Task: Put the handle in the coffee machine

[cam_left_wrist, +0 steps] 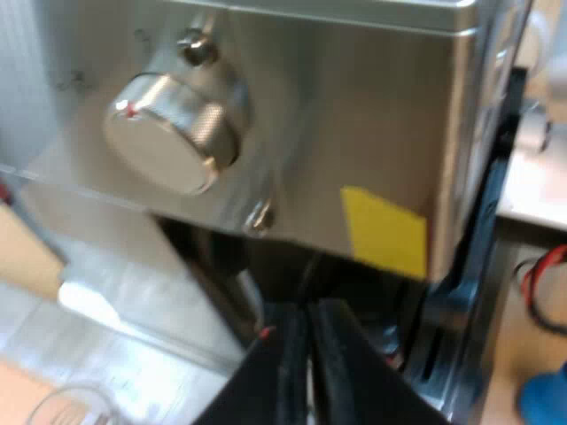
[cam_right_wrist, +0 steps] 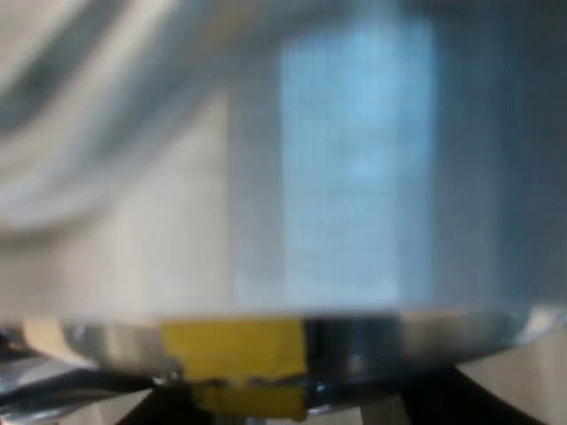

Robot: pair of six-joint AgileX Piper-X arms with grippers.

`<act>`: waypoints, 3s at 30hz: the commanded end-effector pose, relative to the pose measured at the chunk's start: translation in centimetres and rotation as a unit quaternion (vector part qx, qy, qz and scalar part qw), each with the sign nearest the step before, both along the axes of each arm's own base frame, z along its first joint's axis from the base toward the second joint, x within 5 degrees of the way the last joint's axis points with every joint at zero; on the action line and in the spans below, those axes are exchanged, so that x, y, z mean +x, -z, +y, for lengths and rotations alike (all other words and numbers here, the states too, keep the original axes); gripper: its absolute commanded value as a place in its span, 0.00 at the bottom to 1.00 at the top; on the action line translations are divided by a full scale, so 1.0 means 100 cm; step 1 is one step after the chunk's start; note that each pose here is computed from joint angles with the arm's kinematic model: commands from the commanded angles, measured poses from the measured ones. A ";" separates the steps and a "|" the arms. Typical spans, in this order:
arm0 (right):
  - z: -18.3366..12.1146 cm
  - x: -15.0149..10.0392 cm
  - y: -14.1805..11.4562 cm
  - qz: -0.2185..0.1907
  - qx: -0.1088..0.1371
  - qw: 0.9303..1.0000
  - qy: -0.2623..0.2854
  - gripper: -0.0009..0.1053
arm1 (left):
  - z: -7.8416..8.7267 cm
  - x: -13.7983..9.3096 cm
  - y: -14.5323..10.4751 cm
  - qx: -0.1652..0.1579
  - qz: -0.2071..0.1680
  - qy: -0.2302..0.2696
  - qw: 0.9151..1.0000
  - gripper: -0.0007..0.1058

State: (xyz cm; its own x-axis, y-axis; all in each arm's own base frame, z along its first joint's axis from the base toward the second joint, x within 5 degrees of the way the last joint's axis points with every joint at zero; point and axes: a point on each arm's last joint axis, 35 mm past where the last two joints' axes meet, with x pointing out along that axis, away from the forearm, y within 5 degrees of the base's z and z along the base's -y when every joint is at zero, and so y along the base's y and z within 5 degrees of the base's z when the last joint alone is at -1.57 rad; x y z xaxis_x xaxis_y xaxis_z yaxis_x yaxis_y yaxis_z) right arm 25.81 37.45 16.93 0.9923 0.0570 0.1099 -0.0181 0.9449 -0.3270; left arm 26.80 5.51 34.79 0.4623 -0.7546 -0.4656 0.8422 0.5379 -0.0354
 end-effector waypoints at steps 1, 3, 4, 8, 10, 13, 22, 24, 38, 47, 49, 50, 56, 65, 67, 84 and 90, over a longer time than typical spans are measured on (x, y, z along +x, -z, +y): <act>0.002 -0.004 -0.047 -0.052 0.066 0.996 -0.019 0.31 | 0.000 -0.001 -0.006 0.026 0.005 -0.013 1.000 0.01; 0.002 -0.004 -0.047 -0.052 0.066 0.996 -0.020 0.31 | 0.002 0.004 -0.004 0.036 0.019 -0.038 0.998 0.01; 0.002 -0.004 -0.047 -0.052 0.066 0.996 -0.020 0.31 | 0.002 0.004 -0.004 0.036 0.021 -0.041 0.998 0.01; 0.002 -0.004 -0.047 -0.052 0.066 0.996 -0.020 0.31 | 0.004 0.008 -0.005 0.050 0.011 -0.056 0.997 0.01; 0.002 -0.004 -0.047 -0.052 0.066 0.996 -0.020 0.31 | 0.005 0.009 -0.006 0.063 0.013 -0.068 0.996 0.01; 0.002 -0.004 -0.047 -0.052 0.066 0.996 -0.020 0.31 | 0.005 0.011 -0.005 0.092 0.013 -0.080 0.993 0.01; 0.002 -0.004 -0.047 -0.052 0.066 0.996 -0.020 0.31 | -0.015 0.031 0.005 0.108 0.032 -0.079 0.990 0.01; 0.002 -0.004 -0.047 -0.052 0.066 0.996 -0.020 0.31 | -0.020 0.037 0.012 0.119 0.042 -0.078 0.989 0.01; 0.002 -0.004 -0.047 -0.051 0.067 0.996 -0.016 0.31 | -0.025 0.060 0.037 0.180 0.065 -0.097 0.977 0.01; 0.002 -0.004 -0.047 -0.051 0.067 0.996 -0.016 0.31 | -0.023 0.070 0.059 0.177 0.101 -0.092 0.975 0.01; 0.002 -0.004 -0.047 -0.051 0.067 0.996 -0.016 0.31 | -0.024 0.069 0.060 0.177 0.111 -0.090 0.974 0.01; 0.002 -0.004 -0.047 -0.051 0.067 0.996 -0.016 0.31 | -0.024 0.069 0.061 0.176 0.112 -0.090 0.974 0.01; 0.002 -0.004 -0.047 -0.051 0.067 0.996 -0.016 0.31 | -0.034 0.065 0.062 0.175 0.135 -0.074 0.973 0.01; 0.002 -0.004 -0.047 -0.051 0.067 0.996 -0.016 0.31 | -0.049 0.059 0.065 0.177 0.162 -0.047 0.970 0.01; 0.002 -0.004 -0.047 -0.051 0.067 0.996 -0.016 0.31 | -0.049 0.057 0.065 0.177 0.172 -0.044 0.968 0.01; 0.002 -0.004 -0.047 -0.051 0.067 0.996 -0.016 0.31 | -0.052 0.045 0.065 0.148 0.219 -0.023 0.964 0.01; 0.002 -0.004 -0.047 -0.051 0.067 0.996 -0.016 0.31 | -0.054 0.038 0.057 0.126 0.221 -0.013 0.967 0.01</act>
State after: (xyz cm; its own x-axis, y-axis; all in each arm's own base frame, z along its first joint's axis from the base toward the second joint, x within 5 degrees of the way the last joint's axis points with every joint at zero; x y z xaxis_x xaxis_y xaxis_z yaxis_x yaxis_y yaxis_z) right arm 25.74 37.69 16.47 0.9922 0.0487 0.1145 -0.0095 0.9472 -0.3206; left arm 31.11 0.47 28.27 0.1994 -0.5577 -0.8057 0.7574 0.6094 -0.2344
